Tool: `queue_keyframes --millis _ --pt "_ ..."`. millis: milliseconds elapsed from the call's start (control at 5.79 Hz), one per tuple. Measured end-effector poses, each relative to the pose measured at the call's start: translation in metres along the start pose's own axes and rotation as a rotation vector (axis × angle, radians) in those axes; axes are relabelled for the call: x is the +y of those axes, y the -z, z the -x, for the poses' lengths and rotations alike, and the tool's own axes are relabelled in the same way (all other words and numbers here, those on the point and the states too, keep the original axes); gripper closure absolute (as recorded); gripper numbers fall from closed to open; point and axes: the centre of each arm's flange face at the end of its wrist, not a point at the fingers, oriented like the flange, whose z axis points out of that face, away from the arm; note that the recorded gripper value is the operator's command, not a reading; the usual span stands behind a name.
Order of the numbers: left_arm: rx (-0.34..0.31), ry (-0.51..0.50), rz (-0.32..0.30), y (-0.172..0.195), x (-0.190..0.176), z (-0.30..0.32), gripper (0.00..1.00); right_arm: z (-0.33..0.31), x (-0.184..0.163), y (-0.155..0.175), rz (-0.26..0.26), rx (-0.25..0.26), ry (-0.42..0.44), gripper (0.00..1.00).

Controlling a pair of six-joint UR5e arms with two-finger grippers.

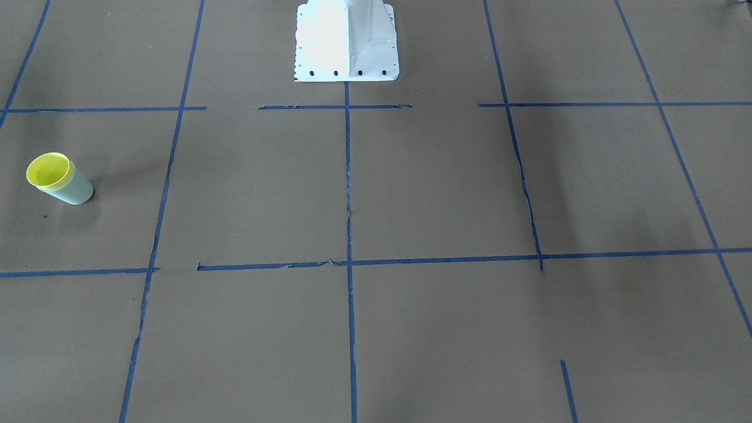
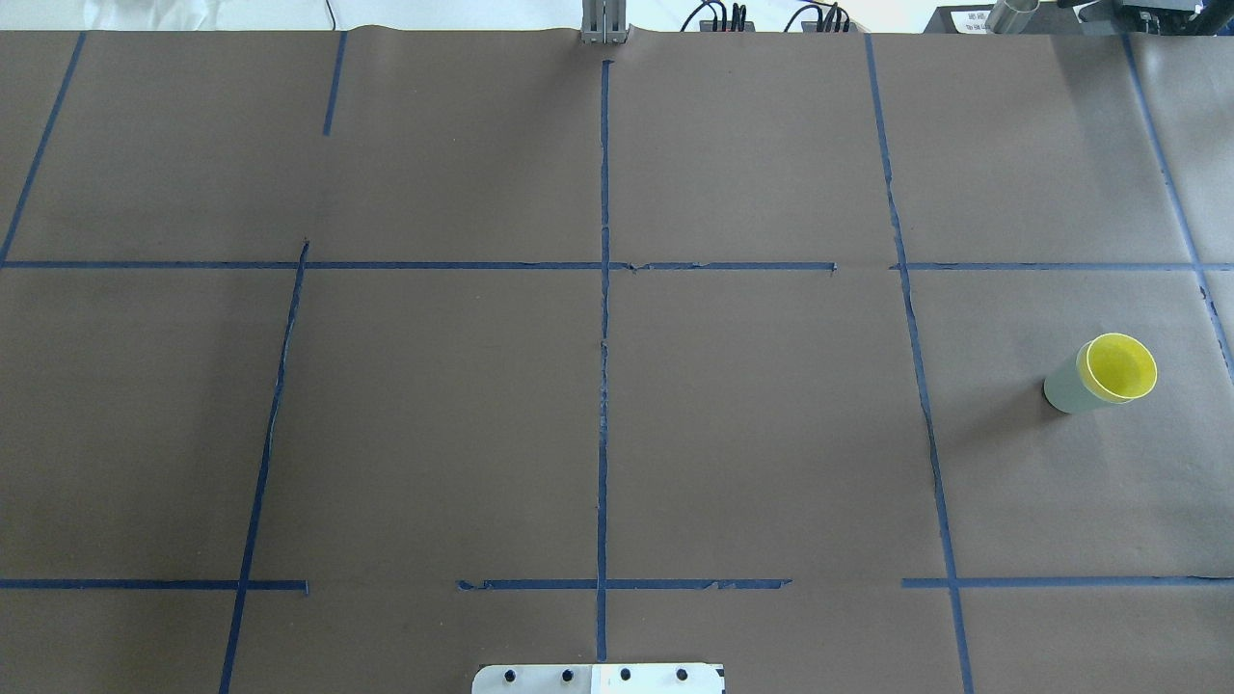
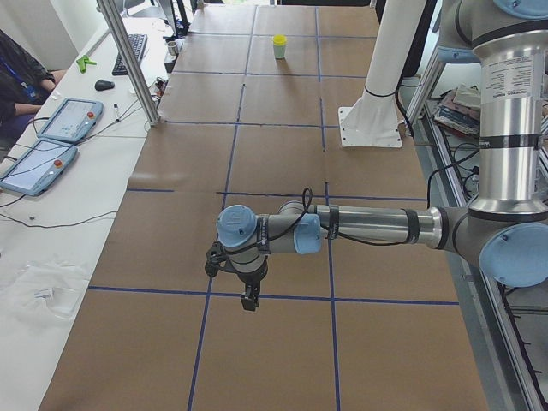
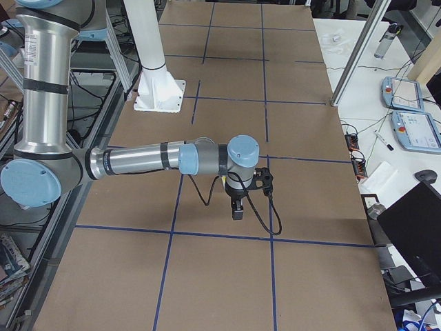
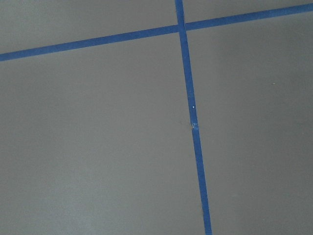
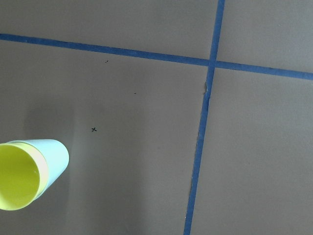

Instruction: Transfer and stack yellow cup on green cup

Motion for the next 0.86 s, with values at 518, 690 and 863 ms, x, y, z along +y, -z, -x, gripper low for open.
queue_keyframes --millis 518,690,863 --pt "-0.001 -0.004 -0.003 0.0015 -0.0004 -0.0014 0.0 -0.0033 0.0006 -0.0033 0.007 0.001 -0.005 0.0" --pt "-0.001 -0.004 -0.004 0.0017 -0.0005 -0.0016 0.0 -0.0037 0.0006 -0.0037 0.008 0.001 -0.005 0.0" --pt "-0.001 -0.005 -0.005 0.0021 -0.0006 -0.0019 0.0 -0.004 0.0007 -0.004 0.008 0.001 -0.006 0.0"
